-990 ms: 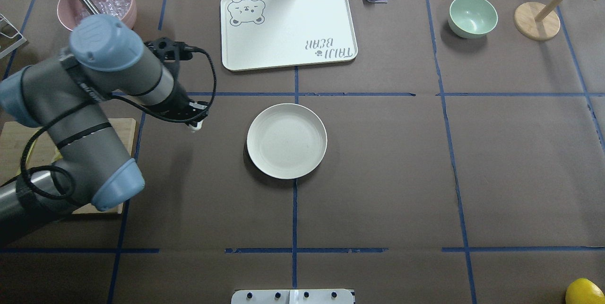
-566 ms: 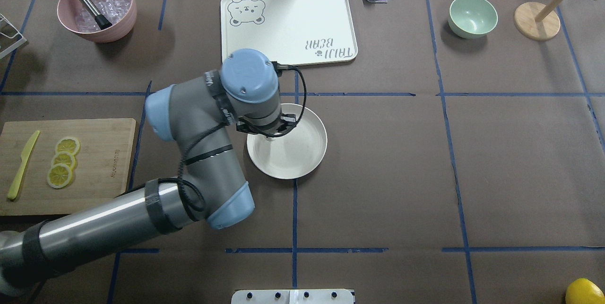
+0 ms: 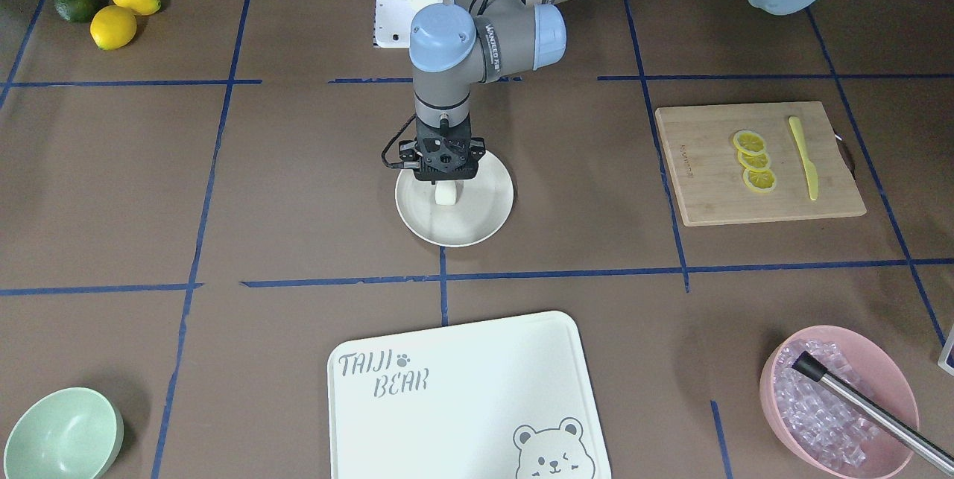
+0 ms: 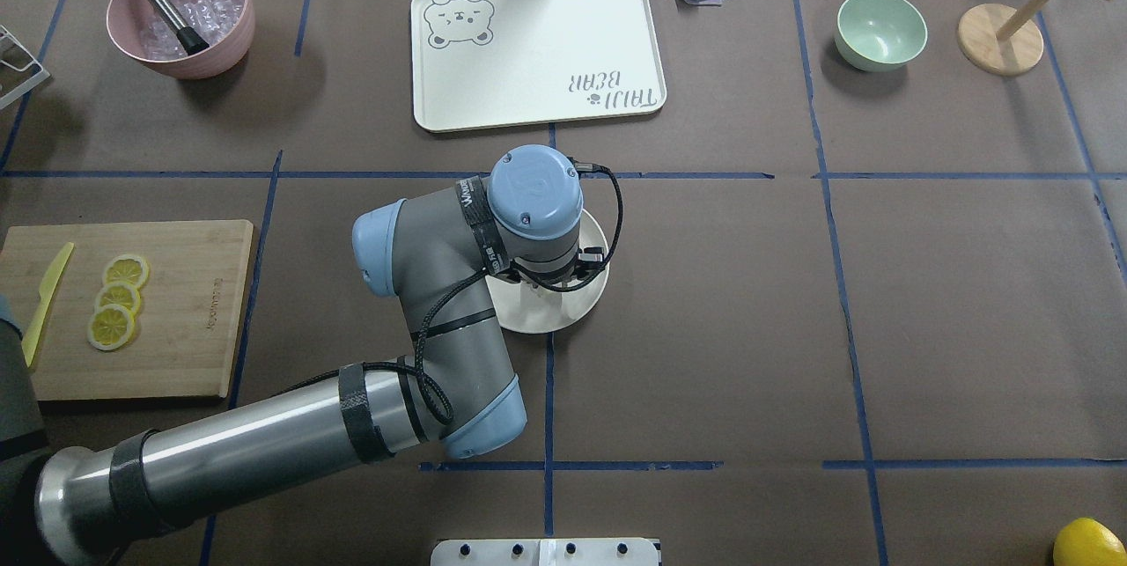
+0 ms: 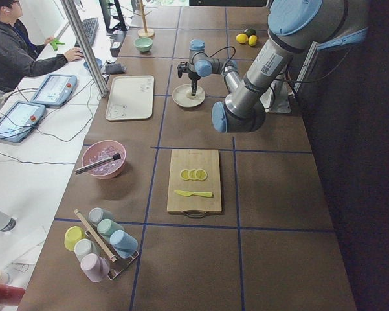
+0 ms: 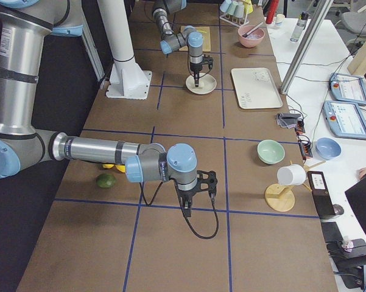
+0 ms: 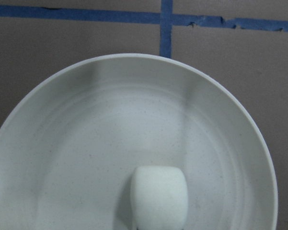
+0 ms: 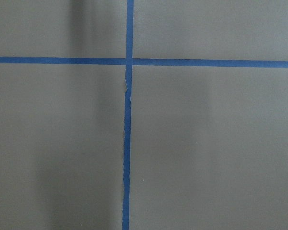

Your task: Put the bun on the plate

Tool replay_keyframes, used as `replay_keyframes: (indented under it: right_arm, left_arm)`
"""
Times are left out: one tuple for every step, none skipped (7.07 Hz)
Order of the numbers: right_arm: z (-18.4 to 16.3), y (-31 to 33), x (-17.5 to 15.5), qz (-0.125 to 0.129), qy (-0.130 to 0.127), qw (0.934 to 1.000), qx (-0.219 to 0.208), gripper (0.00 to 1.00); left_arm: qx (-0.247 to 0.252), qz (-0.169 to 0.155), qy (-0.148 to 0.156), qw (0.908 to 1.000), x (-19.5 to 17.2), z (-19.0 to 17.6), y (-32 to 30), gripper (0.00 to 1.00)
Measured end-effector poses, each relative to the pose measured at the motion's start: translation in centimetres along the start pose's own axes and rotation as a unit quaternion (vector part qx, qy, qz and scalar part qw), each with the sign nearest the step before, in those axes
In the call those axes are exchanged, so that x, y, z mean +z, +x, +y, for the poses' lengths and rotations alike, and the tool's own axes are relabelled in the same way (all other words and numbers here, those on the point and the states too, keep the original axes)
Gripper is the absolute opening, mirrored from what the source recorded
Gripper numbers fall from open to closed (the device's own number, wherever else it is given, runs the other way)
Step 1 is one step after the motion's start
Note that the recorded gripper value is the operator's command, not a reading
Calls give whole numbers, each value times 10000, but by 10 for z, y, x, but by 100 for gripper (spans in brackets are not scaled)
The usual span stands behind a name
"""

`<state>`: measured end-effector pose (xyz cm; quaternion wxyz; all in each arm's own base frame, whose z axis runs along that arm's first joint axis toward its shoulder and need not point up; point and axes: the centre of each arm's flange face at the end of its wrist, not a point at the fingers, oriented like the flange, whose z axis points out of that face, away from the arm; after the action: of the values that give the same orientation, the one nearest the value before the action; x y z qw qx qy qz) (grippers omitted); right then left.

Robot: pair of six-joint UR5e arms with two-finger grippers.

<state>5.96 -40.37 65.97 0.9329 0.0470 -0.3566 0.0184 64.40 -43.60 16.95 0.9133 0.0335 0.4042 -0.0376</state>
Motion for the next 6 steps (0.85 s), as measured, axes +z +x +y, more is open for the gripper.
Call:
replay_keyframes:
  right_arm:
    - [0,0,0,7,-1,10000,-3,100]
    - [0,0,0,11,-3,10000,-12,100]
    - [-1,-1,0,14,-2,10000,-18,100]
    - [-1,-1,0,15,-1,10000,-27,100]
    - [-3,-3,0,15,6,10000,-41,100]
    - [-5,-4,-1,10,17,10000,-56,100]
  left_arm:
    - [-4,25,14,10000,-4,-5,-2,100]
    - [33,87,-31,10000,-14,-17,-7,100]
    - [124,209,-192,9995,-30,-37,-25,100]
    - [271,348,-343,9984,-48,-61,-65,100]
    - [495,437,-437,9969,-66,-88,-126,100]
    - [713,463,-476,9952,-82,-119,-196,100]
